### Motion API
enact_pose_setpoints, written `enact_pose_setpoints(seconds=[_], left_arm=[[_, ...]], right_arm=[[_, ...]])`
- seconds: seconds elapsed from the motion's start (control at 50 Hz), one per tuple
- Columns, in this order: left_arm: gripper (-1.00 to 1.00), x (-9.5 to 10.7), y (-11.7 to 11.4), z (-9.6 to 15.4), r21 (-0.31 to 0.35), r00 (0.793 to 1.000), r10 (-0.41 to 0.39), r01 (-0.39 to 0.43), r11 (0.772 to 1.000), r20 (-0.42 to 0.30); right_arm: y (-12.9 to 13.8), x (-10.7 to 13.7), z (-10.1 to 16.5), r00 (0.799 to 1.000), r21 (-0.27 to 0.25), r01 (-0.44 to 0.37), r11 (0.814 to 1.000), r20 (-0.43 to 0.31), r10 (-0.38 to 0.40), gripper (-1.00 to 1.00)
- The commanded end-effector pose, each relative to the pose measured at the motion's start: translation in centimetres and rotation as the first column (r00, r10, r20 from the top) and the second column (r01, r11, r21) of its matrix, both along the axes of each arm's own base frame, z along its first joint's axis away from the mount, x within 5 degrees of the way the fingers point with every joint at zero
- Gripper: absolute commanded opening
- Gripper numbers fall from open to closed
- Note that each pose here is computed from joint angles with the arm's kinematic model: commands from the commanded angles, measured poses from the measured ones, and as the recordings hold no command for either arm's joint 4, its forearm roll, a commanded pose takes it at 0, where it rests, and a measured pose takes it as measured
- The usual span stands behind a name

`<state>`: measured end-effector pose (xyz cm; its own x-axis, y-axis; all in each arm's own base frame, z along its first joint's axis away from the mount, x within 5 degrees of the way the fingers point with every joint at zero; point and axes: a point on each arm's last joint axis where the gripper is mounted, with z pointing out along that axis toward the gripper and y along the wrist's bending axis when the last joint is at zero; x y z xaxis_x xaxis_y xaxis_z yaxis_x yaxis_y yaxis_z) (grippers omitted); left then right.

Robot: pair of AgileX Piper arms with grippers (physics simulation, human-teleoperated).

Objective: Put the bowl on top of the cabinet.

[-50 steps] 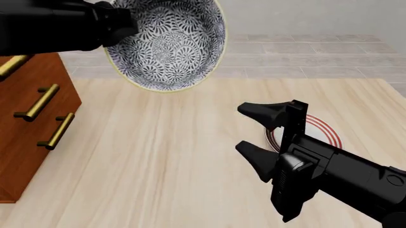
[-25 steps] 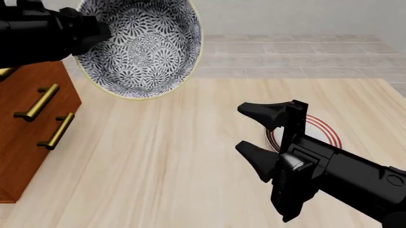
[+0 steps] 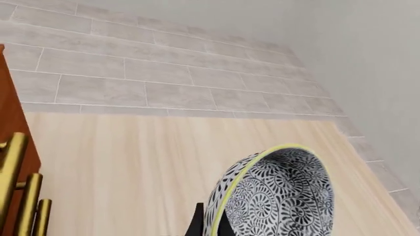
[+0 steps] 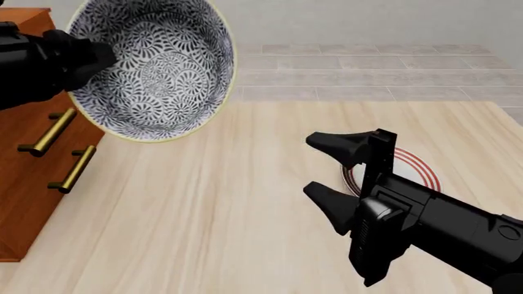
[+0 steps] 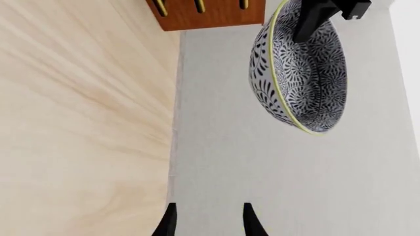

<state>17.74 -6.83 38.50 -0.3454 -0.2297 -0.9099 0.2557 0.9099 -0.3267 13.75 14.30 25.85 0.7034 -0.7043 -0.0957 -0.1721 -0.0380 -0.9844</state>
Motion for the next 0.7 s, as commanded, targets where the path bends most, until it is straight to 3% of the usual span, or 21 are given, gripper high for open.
enact_pose_setpoints(seconds=[0.02, 0.7], left_arm=[[-1.0, -0.67, 0.7, -0.64, -0.04, 1.0, 0.03, -0.03, 0.999, 0.002], [-1.0, -1.14, 1.34, -0.92, -0.062, 0.998, 0.059, -0.059, 0.996, 0.01]], right_arm=[[-0.14, -0.1, -0.15, 1.0, -0.01, -0.006, 1.0, 0.008, 0.006, 1.0], [-0.14, -0.1, -0.15, 1.0, -0.01, -0.006, 1.0, 0.008, 0.006, 1.0]])
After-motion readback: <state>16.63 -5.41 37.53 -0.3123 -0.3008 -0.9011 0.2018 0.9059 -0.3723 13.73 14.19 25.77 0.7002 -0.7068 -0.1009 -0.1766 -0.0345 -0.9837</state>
